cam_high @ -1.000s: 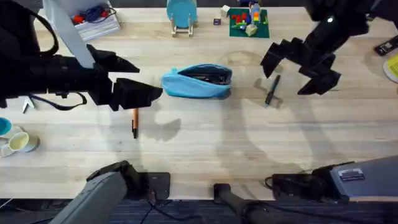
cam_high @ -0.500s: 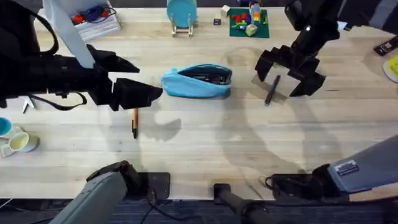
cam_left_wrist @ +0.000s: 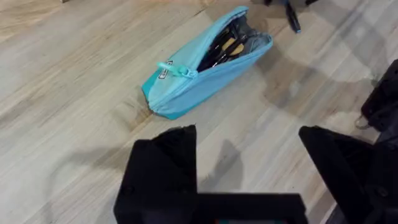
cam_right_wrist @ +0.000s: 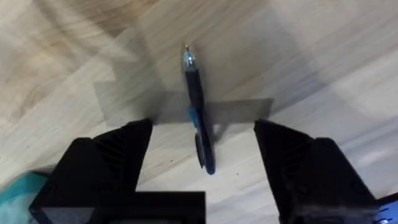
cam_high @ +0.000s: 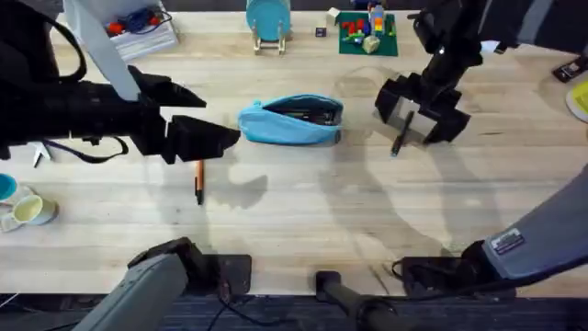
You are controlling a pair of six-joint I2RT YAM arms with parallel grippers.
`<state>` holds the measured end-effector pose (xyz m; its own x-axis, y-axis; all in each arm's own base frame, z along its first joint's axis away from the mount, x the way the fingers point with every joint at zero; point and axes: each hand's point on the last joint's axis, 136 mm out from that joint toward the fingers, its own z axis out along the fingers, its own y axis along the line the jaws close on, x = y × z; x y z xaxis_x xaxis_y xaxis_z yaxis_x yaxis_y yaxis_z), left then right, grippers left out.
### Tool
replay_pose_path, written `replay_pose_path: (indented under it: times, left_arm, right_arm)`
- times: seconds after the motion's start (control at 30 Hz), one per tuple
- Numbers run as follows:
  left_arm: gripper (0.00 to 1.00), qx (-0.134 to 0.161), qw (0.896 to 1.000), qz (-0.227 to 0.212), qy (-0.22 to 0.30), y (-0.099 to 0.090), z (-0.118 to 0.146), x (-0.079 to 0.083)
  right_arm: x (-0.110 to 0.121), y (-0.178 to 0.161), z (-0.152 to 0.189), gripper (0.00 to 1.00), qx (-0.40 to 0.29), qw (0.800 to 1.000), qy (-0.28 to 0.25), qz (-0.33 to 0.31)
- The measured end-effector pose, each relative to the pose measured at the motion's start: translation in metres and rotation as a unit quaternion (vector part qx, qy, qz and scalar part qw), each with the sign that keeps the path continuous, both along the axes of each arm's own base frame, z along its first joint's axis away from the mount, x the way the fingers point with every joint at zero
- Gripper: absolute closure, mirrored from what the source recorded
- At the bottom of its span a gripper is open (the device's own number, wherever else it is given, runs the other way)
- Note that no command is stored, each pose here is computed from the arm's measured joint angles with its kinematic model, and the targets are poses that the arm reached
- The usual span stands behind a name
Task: Unzip the bag, pick up the pens from the table one at a time and place them inside, then zip the bag closed.
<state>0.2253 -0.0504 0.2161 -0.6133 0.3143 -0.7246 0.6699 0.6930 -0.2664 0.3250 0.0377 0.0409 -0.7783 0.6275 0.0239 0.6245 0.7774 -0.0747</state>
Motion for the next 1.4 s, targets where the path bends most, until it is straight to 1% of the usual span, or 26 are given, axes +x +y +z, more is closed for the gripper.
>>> replay_pose_path:
  times: [0.3, 0.67, 0.73, 0.77, 0.8, 0.87, 0.9, 0.97, 1.0, 1.1, 1.17, 1.4]
  left_arm:
    - [0.007, 0.000, 1.000, 0.000, 0.000, 0.000, 0.000, 0.000]
    - [0.007, 0.000, 1.000, 0.000, 0.000, 0.000, 0.000, 0.000]
    - [0.007, 0.000, 1.000, 0.000, 0.000, 0.000, 0.000, 0.000]
    - [0.007, 0.000, 1.000, 0.000, 0.000, 0.000, 0.000, 0.000]
    - [0.007, 0.000, 1.000, 0.000, 0.000, 0.000, 0.000, 0.000]
    - [0.007, 0.000, 1.000, 0.000, 0.000, 0.000, 0.000, 0.000]
    - [0.007, 0.000, 1.000, 0.000, 0.000, 0.000, 0.000, 0.000]
    - [0.007, 0.000, 1.000, 0.000, 0.000, 0.000, 0.000, 0.000]
    - [0.007, 0.000, 1.000, 0.000, 0.000, 0.000, 0.000, 0.000]
    - [0.007, 0.000, 1.000, 0.000, 0.000, 0.000, 0.000, 0.000]
    - [0.006, 0.000, 1.000, 0.000, 0.000, 0.000, 0.000, 0.000]
    - [0.007, 0.000, 1.000, 0.000, 0.000, 0.000, 0.000, 0.000]
  right_arm:
    - [0.004, 0.001, -0.001, 0.005, 0.001, 1.000, -0.007, 0.000]
    - [0.006, 0.002, -0.007, 0.005, 0.013, 0.999, -0.033, -0.001]
    - [0.006, 0.002, -0.007, 0.033, 0.013, 0.999, -0.035, -0.001]
    - [0.006, 0.002, -0.007, 0.080, 0.013, 0.999, -0.036, -0.002]
    - [0.006, 0.003, -0.007, 0.152, 0.015, 0.999, -0.037, -0.002]
    - [0.008, 0.003, -0.007, 0.350, 0.015, 0.999, -0.040, -0.002]
    - [0.008, 0.004, -0.007, 0.424, 0.015, 0.999, -0.041, -0.003]
    - [0.009, 0.004, -0.007, 0.559, 0.016, 0.999, -0.042, -0.003]
    - [0.009, 0.004, -0.007, 0.608, 0.016, 0.999, -0.042, -0.003]
    - [0.011, 0.005, -0.006, 0.932, 0.019, 0.999, -0.047, -0.003]
    - [0.011, 0.005, -0.006, 0.960, 0.020, 0.999, -0.047, -0.002]
    - [0.011, 0.005, -0.006, 0.965, 0.021, 0.999, -0.047, -0.002]
